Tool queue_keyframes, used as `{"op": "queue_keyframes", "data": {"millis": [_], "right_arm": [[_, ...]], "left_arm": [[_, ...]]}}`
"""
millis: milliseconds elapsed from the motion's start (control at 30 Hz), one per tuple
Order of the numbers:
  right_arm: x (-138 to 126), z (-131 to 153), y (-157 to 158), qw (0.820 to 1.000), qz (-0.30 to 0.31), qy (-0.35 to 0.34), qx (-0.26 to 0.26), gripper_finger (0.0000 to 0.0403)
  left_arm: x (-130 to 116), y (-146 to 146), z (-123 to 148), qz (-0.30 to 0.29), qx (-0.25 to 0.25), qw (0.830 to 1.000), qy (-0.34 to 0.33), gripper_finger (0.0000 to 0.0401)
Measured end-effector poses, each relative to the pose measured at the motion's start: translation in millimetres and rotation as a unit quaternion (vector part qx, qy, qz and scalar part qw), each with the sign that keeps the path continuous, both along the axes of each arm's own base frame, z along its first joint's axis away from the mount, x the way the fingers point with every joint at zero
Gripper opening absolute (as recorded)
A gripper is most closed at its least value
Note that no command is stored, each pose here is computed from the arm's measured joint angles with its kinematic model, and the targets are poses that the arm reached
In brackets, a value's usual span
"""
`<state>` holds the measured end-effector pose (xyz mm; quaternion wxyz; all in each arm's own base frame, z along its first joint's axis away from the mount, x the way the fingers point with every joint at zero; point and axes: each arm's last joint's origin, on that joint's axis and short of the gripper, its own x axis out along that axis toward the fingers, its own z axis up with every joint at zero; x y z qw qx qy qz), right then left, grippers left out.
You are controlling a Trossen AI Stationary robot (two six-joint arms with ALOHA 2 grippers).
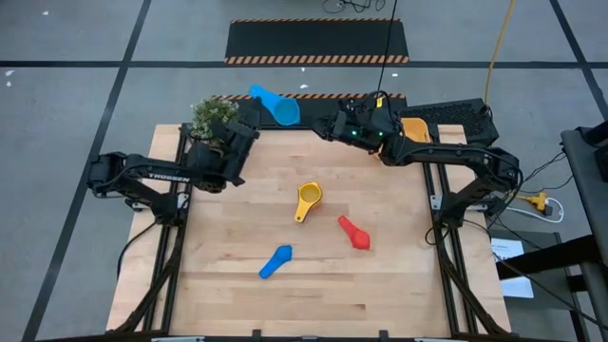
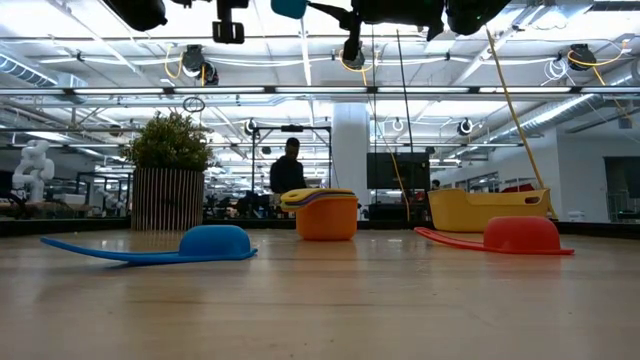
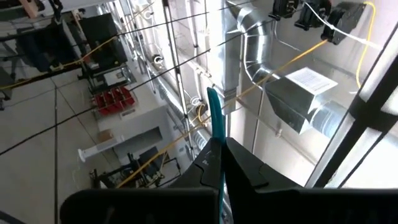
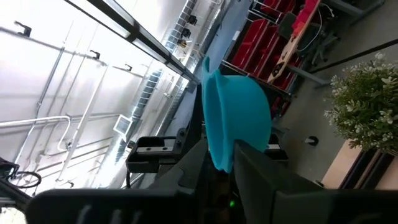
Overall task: Nest measuring cups in basket
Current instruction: Stack the light blue measuring cup on top of the yellow measuring cup
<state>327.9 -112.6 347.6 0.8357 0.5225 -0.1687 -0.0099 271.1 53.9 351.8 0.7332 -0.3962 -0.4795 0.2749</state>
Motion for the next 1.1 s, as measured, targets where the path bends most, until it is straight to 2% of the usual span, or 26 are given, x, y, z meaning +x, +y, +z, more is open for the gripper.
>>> {"op": "queue_keyframes", "data": {"millis": [200,700,800,933,1100], "right_arm": [[0.0,-0.2,0.0,1.000,-0.002,0.002,-0.007,0.0065],[1.0,-4.2,-0.5,1.000,-0.003,0.022,0.003,0.0064],[1.1,-4.3,-0.3,1.000,-0.001,0.021,0.011,0.0049],[1.3,-5.8,-0.7,1.000,-0.002,0.029,0.013,0.0010],[0.5,-7.5,-4.2,0.999,-0.005,0.037,0.014,0.0004]], "left_arm": [[1.1,0.7,-2.1,-0.001,-0.021,1.000,-0.006,0.0005],[4.1,2.4,-6.3,0.002,-0.032,0.999,-0.001,0.0004],[4.1,2.4,-6.2,0.002,-0.031,1.000,0.001,0.0004],[5.3,2.8,-7.8,0.004,-0.033,0.999,0.013,0.0004],[6.6,3.1,-9.1,0.003,-0.031,0.999,0.026,0.0021]]}}
